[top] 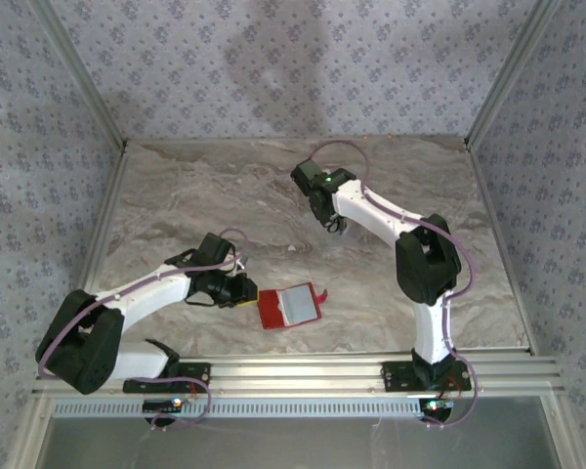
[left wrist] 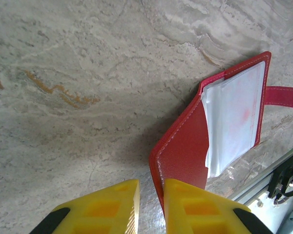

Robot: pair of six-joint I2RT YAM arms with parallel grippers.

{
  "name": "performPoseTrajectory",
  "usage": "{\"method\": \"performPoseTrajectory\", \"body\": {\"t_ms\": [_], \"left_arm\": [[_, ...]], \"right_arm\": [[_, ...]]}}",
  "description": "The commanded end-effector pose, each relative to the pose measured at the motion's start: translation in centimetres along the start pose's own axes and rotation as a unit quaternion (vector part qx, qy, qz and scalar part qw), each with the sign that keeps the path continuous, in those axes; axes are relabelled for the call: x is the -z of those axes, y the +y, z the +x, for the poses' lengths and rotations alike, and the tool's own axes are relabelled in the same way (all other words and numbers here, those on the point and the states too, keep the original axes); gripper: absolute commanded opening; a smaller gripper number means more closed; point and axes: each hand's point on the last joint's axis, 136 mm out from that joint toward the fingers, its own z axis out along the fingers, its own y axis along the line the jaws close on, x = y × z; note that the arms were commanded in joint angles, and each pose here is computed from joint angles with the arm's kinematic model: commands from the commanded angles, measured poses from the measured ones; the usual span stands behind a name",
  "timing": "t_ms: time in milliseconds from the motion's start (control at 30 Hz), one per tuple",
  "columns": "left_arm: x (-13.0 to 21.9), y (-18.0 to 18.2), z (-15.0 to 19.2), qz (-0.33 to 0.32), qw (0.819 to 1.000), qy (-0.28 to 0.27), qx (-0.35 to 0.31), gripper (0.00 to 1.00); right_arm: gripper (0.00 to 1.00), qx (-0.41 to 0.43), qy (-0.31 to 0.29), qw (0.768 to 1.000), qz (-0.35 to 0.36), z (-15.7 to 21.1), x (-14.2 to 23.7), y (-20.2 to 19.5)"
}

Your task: Put the credit cards into the card holder

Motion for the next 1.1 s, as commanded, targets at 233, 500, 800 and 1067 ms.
{"method": "performPoseTrajectory", "body": {"t_ms": [233, 500, 800, 1067], "left_arm": [[-0.3, 0.5, 0.7, -0.004, 1.000, 0.018, -0.004, 0.20], [-0.3, -0.3, -0.3, 0.001, 1.000, 0.011, -0.015, 0.14], [-1.0, -1.0, -3.1, 0.001, 0.999, 0.014, -0.037, 0.14], [-0.5, -2.4, -5.4, 0.003, 1.000, 0.001, -0.017, 0.29]], "right_arm": [[0.03, -0.056, -0.010, 0.993, -0.104, -0.3, 2.1, 1.4], [0.00, -0.099, -0.067, 0.977, -0.176, -1.0, 6.1, 1.0], [0.00, -0.107, -0.151, 0.932, -0.311, -0.1, 11.7, 2.9], [0.00, -0.148, -0.109, 0.858, -0.479, 6.2, 13.4, 8.6]]}}
